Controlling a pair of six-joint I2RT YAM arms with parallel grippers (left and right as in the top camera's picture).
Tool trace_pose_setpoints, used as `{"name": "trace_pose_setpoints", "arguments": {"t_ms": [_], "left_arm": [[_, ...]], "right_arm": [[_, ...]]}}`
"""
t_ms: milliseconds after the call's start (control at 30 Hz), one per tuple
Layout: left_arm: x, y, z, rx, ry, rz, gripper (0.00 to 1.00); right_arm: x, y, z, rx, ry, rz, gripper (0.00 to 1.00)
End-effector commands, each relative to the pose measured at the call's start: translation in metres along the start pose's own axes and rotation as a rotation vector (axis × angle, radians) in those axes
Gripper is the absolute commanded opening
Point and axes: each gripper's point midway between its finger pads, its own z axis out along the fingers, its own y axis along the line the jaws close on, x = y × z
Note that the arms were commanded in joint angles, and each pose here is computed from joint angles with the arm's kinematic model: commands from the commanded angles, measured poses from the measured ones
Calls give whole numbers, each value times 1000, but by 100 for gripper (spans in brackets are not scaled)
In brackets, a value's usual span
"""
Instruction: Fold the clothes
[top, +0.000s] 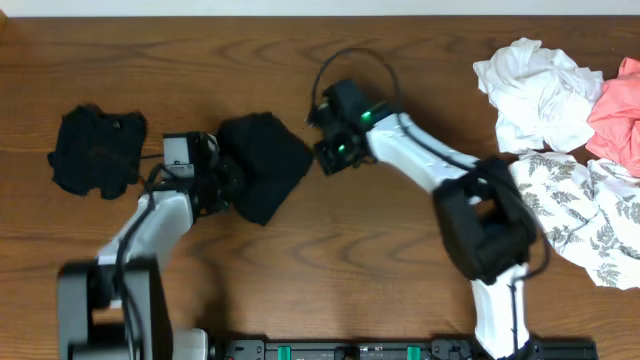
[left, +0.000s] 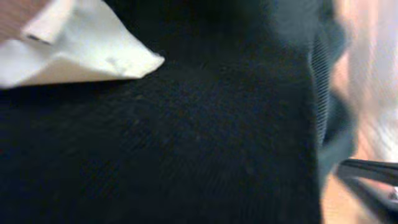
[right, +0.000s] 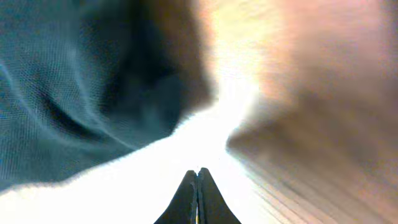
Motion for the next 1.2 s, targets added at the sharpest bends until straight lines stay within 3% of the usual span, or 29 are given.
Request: {"name": "trace_pose_setpoints", "arguments": {"t_ms": [0, 167, 367, 767, 1167], "left_arm": [[-28, 4, -28, -91, -169, 44, 6], [-48, -1, -51, -105, -279, 52, 6], [-85, -2, -75, -94, -374, 14, 6], [-190, -6, -172, -34, -628, -40, 6], [-256, 57, -190, 16, -621, -170, 6]], "right_arm": [[-37, -15, -82, 80, -180, 15, 1], [-39, -26, -139, 105, -254, 40, 1], [-33, -32, -170, 124, -274, 36, 1], [-24, -35, -169, 127, -243, 49, 2], [-19, -35, -168, 126, -221, 56, 1]]}}
